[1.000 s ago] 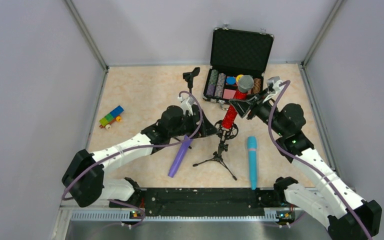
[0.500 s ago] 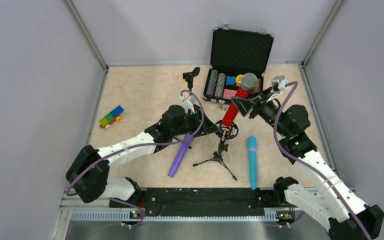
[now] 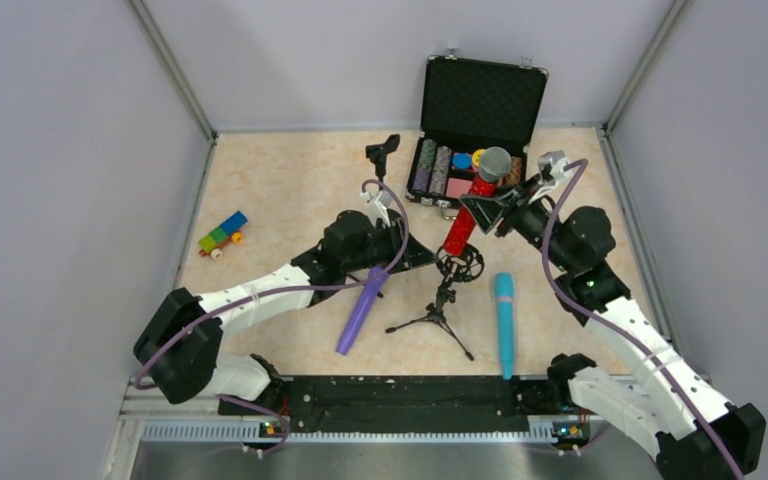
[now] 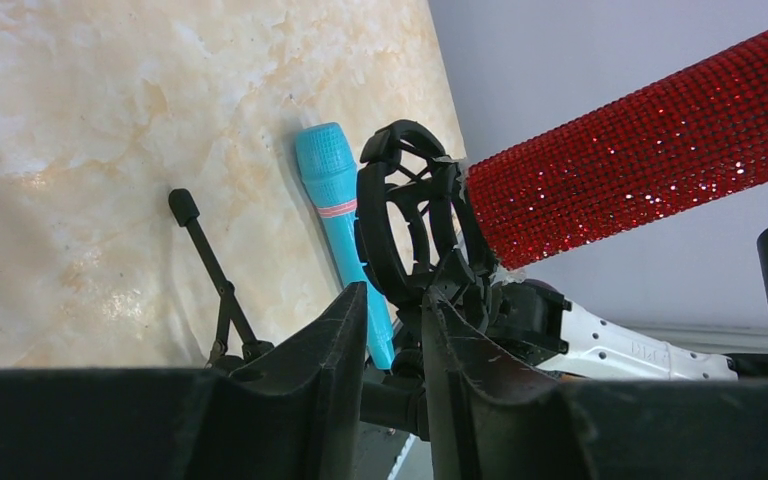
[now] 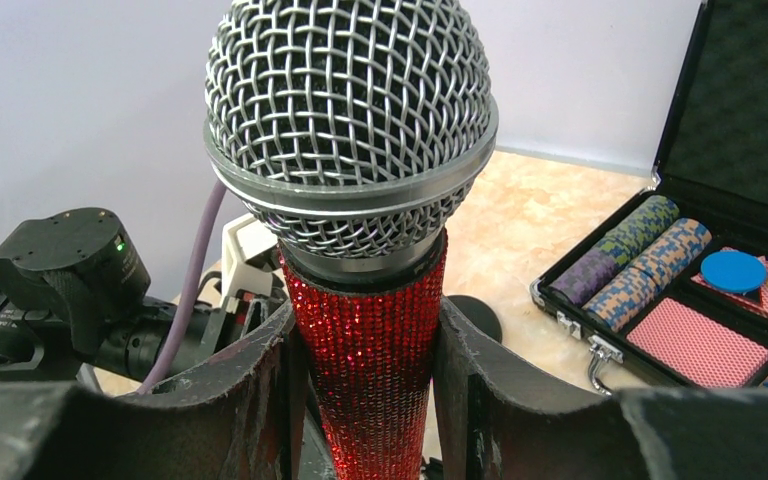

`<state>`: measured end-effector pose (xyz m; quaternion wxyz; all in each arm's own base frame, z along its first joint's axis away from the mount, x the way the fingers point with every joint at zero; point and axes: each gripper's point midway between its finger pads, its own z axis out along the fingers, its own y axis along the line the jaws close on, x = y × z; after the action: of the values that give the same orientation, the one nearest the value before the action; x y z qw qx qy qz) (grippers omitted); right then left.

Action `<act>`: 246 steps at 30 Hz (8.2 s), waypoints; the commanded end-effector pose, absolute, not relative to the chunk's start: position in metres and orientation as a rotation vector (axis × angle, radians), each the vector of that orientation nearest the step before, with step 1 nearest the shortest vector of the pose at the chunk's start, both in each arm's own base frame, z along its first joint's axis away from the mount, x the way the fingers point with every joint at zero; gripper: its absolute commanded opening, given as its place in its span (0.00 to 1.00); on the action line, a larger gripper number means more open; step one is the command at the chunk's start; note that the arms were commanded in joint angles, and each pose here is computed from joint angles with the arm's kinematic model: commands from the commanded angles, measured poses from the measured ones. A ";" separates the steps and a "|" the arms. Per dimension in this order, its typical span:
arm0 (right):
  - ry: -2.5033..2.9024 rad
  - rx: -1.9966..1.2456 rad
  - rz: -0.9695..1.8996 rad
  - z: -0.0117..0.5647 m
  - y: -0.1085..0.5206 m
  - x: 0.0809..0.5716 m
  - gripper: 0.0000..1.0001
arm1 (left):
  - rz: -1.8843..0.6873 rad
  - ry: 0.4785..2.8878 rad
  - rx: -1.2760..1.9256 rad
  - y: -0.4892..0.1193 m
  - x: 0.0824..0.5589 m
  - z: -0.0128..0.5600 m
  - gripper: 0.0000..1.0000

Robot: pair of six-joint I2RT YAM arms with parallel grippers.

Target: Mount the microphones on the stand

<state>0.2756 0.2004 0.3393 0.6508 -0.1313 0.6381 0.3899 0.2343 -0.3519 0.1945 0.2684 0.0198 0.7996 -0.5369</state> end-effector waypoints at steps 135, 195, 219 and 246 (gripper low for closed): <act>1.352 -0.523 0.950 0.273 0.253 0.249 0.00 | -1.480 1.837 0.162 -0.322 0.220 0.257 0.76; 1.453 -0.504 0.963 0.237 0.257 0.240 0.64 | -1.350 1.860 0.116 -0.305 0.227 0.246 0.74; 1.501 -0.340 0.990 0.275 0.238 0.233 0.97 | -1.323 1.892 0.136 -0.300 0.221 0.240 0.76; 1.822 -0.173 0.930 0.245 0.210 0.217 0.98 | -0.967 2.026 0.266 -0.301 0.213 0.233 0.78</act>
<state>0.2213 0.2045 0.2262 0.5281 -0.0711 0.7598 0.3726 0.2061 -0.3028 0.2188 0.3852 0.1006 0.8109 -0.4289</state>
